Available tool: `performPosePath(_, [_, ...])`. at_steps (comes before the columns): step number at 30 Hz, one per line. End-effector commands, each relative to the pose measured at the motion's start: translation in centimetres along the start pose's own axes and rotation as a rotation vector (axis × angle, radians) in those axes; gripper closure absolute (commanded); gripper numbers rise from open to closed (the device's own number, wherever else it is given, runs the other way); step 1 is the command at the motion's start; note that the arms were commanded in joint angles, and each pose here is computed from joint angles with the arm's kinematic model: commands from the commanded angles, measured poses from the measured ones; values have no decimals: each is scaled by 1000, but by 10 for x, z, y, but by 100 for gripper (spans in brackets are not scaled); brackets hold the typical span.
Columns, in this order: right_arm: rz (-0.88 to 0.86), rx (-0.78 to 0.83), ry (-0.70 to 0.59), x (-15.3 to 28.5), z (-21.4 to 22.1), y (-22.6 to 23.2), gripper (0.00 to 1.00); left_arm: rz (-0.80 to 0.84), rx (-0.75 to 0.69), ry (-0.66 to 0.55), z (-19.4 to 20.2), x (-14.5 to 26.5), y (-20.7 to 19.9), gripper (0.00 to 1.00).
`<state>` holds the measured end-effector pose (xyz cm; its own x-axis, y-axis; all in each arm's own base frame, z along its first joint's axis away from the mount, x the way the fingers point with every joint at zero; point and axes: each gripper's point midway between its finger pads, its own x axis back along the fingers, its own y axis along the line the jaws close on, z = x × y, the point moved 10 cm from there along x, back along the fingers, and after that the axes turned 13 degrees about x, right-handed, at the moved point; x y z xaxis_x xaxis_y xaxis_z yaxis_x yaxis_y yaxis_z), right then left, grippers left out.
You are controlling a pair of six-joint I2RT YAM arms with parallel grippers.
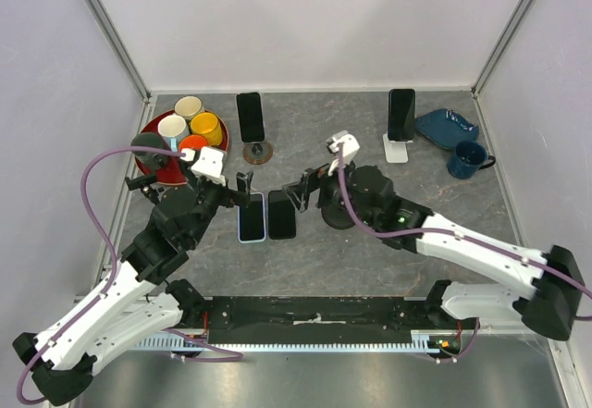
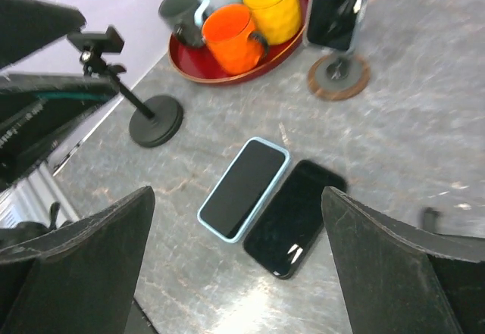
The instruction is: Remove the phone from the phone stand
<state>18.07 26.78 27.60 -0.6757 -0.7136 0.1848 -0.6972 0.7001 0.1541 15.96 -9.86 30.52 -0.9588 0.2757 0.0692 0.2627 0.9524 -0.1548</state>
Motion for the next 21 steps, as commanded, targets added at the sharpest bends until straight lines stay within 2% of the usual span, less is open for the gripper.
performPosePath(1, [187,123,-66,32,-28,-20,2,127,64,6,-3,-3,-13,0])
performPosePath(2, [298,128,-95,43,-34,-29,2,176,71,23,-2,-4,-18,1])
performPosePath(5, [440,182,-101,68,-35,-45,2,299,86,93,3,-12,-34,1])
performPosePath(9, [627,234,-119,98,-35,-64,2,446,36,201,7,-30,-55,2])
performPosePath(11, [671,256,-133,114,-33,-71,2,488,16,277,6,-43,-67,4])
performPosePath(13, [732,250,-161,131,-32,-77,2,513,-10,296,0,-51,-78,5])
performPosePath(14, [755,265,-150,135,-25,-80,2,514,-49,343,9,-60,-82,6])
performPosePath(16, [809,241,-184,151,-24,-86,2,543,-95,351,5,-66,-94,7])
performPosePath(17, [821,241,-183,155,-18,-88,2,545,-123,413,17,-74,-99,8])
performPosePath(21, [836,181,-247,174,-14,-92,2,575,-276,465,22,-90,-126,9])
